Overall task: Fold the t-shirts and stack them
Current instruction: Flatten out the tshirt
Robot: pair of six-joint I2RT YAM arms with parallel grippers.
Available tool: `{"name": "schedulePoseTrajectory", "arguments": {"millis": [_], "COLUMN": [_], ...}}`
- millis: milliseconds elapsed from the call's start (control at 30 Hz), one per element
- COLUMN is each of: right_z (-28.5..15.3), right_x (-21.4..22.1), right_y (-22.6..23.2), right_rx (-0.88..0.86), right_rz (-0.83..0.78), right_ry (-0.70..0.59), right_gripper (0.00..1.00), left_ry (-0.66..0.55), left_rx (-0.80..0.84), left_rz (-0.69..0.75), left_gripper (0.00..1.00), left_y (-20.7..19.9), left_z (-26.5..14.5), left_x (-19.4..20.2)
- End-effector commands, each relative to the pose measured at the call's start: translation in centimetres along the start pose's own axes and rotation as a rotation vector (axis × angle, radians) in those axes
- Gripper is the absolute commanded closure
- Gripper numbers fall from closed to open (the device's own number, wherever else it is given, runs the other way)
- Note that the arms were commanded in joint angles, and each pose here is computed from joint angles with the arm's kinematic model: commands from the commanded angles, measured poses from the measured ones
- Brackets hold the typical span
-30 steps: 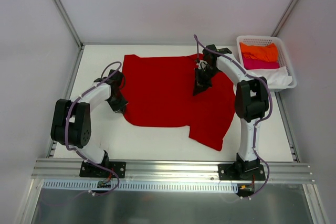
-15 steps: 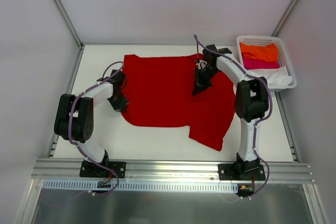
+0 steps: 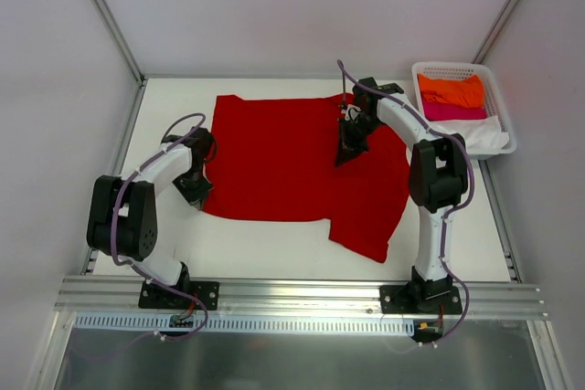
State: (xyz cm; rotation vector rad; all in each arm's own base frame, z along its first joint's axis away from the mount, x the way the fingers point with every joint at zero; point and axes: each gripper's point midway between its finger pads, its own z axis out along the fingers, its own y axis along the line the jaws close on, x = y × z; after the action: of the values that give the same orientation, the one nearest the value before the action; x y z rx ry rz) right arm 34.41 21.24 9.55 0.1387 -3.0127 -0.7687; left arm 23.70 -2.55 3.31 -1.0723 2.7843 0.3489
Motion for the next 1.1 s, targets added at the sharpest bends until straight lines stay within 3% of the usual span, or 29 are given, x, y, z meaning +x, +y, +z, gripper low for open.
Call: {"name": "schedulePoseTrajectory", "arguments": {"millis": [0, 233, 367, 500, 1067], "right_z": [-0.8, -0.8, -0.5, -0.6, -0.7], "right_x": [-0.3, -0.8, -1.1, -1.2, -1.2], "right_y": [1.1, 1.3, 1.4, 1.5, 1.0], "right_rx": [-0.026, -0.031, -0.041, -0.043, -0.047], "right_rz": [-0.010, -0.014, -0.012, -0.016, -0.007], "right_ry": [-0.008, -0.015, -0.011, -0.015, -0.012], "right_gripper": [0.99, 0.99, 0.99, 0.99, 0.99], "left_ry": [-0.025, -0.052, -0.084, -0.089, -0.031], "left_rx": [-0.039, -0.054, 0.015, 0.115, 0.167], "left_rz": [-0.075, -0.139, -0.120, -0.086, 0.011], "left_gripper": [1.00, 1.00, 1.00, 1.00, 1.00], "left_y": [2.2, 3.4, 1.3, -2.2, -4.3], "left_z": [-3.0, -5.5, -5.4, -4.1, 0.7], "left_x": [0.2, -0.3, -1.6, -2.6, -0.9]}}
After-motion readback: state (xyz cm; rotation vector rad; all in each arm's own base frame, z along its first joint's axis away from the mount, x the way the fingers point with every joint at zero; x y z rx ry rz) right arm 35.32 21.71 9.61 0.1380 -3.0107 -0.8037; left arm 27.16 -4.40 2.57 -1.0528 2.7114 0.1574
